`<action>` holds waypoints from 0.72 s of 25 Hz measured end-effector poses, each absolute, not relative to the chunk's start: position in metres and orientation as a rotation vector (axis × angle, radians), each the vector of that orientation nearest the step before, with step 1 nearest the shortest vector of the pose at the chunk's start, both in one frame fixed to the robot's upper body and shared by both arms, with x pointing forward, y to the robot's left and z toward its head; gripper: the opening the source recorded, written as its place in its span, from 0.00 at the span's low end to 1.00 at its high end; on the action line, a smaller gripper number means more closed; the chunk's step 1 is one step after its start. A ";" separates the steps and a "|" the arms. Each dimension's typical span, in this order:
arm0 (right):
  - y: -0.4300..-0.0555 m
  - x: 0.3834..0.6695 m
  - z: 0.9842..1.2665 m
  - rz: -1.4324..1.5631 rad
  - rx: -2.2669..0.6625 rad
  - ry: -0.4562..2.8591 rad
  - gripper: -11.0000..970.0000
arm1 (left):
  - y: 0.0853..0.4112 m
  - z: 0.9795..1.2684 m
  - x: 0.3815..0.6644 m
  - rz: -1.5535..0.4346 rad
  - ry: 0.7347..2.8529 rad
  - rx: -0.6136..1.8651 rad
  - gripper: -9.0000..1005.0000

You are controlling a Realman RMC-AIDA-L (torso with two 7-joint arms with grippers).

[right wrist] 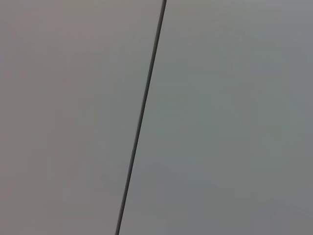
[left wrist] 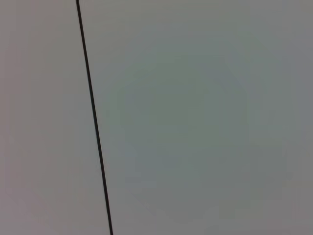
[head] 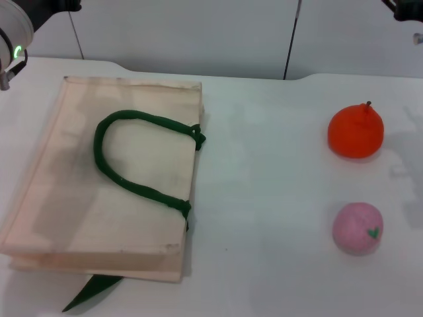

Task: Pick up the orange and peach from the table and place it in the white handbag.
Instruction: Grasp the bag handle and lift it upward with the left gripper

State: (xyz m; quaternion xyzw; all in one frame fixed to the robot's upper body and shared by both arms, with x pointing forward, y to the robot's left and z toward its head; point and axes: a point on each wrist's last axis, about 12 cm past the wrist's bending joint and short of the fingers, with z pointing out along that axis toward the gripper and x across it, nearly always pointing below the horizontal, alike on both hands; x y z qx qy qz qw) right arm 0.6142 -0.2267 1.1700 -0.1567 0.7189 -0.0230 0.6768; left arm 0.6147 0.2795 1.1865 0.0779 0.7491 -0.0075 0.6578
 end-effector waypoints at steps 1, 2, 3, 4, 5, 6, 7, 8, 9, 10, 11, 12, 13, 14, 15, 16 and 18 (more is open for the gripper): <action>-0.227 0.614 1.170 -0.052 -0.353 1.616 0.75 | 0.279 1.187 0.615 -0.017 1.697 0.177 0.38; -0.227 0.614 1.170 -0.051 -0.353 1.616 0.75 | 0.279 1.187 0.615 -0.017 1.697 0.177 0.38; -0.226 0.614 1.170 -0.051 -0.353 1.616 0.75 | 0.279 1.187 0.615 -0.017 1.696 0.177 0.38; -0.226 0.614 1.170 -0.051 -0.354 1.616 0.75 | 0.279 1.187 0.615 -0.017 1.696 0.177 0.38; -0.226 0.614 1.170 -0.051 -0.354 1.616 0.75 | 0.279 1.187 0.615 -0.017 1.697 0.177 0.38; -0.226 0.615 1.170 -0.050 -0.355 1.616 0.75 | 0.279 1.187 0.615 -0.017 1.696 0.177 0.38; -0.226 0.615 1.170 -0.050 -0.355 1.616 0.75 | 0.279 1.187 0.615 -0.017 1.696 0.178 0.38; -0.226 0.615 1.170 -0.050 -0.355 1.616 0.75 | 0.279 1.187 0.615 -0.017 1.695 0.179 0.38; -0.226 0.615 1.170 -0.051 -0.355 1.617 0.75 | 0.279 1.187 0.615 -0.016 1.694 0.180 0.38; -0.226 0.615 1.169 -0.051 -0.356 1.619 0.75 | 0.279 1.187 0.615 -0.016 1.694 0.181 0.38; -0.226 0.615 1.168 -0.052 -0.357 1.621 0.75 | 0.278 1.188 0.616 -0.016 1.693 0.182 0.38; -0.226 0.615 1.168 -0.052 -0.357 1.621 0.75 | 0.278 1.188 0.616 -0.016 1.693 0.183 0.38; -0.226 0.616 1.168 -0.053 -0.359 1.624 0.75 | 0.278 1.188 0.616 -0.016 1.693 0.183 0.38; -0.226 0.616 1.167 -0.054 -0.360 1.625 0.75 | 0.278 1.188 0.616 -0.016 1.693 0.183 0.38; -0.226 0.617 1.167 -0.054 -0.360 1.627 0.75 | 0.278 1.188 0.616 -0.015 1.693 0.184 0.38; -0.226 0.617 1.166 -0.054 -0.360 1.627 0.75 | 0.278 1.188 0.616 -0.015 1.693 0.184 0.38; -0.226 0.617 1.167 -0.054 -0.361 1.627 0.75 | 0.278 1.188 0.616 -0.015 1.693 0.184 0.38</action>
